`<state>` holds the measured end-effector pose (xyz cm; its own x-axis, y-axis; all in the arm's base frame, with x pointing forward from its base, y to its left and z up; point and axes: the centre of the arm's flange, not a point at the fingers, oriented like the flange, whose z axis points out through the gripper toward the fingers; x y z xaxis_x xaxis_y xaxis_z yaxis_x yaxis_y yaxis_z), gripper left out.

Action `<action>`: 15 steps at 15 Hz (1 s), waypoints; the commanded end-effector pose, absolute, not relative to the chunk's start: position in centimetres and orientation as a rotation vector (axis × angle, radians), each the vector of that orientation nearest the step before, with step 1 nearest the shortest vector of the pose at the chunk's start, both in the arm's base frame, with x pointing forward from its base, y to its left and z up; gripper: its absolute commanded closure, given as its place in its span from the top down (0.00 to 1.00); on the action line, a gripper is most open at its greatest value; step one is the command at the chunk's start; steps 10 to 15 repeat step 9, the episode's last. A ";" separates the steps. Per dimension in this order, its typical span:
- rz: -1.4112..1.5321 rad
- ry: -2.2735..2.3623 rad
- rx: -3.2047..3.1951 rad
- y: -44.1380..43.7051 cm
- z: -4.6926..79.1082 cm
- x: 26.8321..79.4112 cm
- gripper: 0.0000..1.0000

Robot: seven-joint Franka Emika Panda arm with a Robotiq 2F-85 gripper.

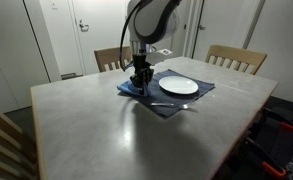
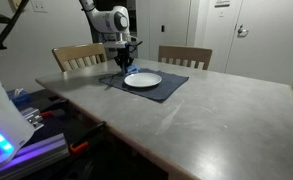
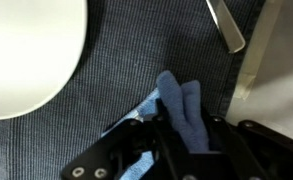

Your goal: Use the blue towel to wipe the white plate

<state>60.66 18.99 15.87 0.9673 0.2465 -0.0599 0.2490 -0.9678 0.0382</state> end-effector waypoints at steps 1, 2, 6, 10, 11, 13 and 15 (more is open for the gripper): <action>-0.049 0.413 3.041 17.6 19.0 60.4 0.62; -0.033 0.413 3.031 17.4 19.6 60.3 0.68; 0.015 0.427 3.041 16.7 22.2 60.4 0.95; 0.023 0.437 3.051 16.5 23.3 60.4 1.00; 0.023 0.437 3.051 16.5 23.3 60.4 1.00; 0.023 0.437 3.051 16.5 23.3 60.4 1.00; 0.023 0.437 3.051 16.5 23.3 60.4 1.00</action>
